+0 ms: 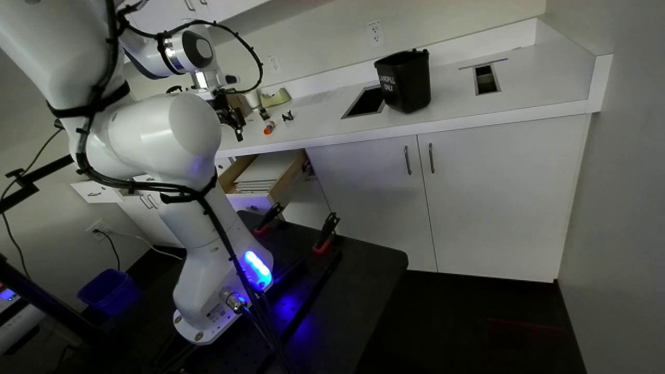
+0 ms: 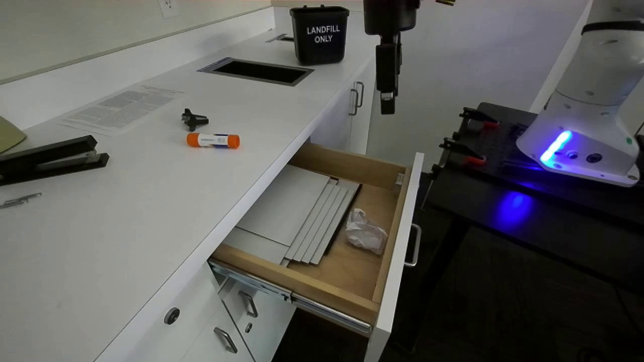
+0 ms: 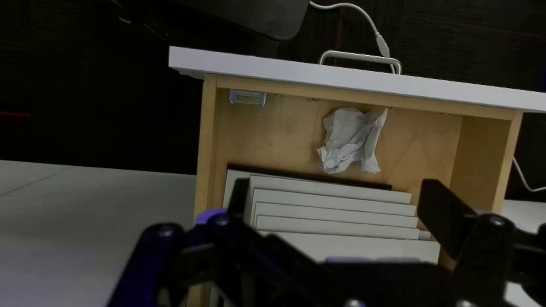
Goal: Remove the paper from the drawer
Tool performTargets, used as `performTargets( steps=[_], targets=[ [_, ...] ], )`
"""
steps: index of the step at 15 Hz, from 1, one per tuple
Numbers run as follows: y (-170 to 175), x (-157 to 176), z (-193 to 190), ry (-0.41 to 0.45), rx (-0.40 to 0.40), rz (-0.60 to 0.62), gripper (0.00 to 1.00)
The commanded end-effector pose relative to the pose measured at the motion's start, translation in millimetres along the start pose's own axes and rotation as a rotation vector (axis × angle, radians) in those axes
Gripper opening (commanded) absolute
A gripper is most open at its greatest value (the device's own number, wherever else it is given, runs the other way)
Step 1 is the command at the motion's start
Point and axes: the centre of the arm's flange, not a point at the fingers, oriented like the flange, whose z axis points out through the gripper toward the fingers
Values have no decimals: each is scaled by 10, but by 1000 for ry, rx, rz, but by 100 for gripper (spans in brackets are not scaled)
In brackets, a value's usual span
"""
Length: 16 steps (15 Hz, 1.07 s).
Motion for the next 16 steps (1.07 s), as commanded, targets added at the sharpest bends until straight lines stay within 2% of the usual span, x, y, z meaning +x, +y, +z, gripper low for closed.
performTargets(
  steps=[1, 4, 10, 16],
  targets=[
    [-214, 120, 342, -24, -54, -54, 100],
    [-373, 159, 721, -25, -40, -150, 100],
    [-600, 282, 1317, 54, 71, -245, 100],
    [-719, 320, 1751, 10, 151, -269, 100]
  ],
)
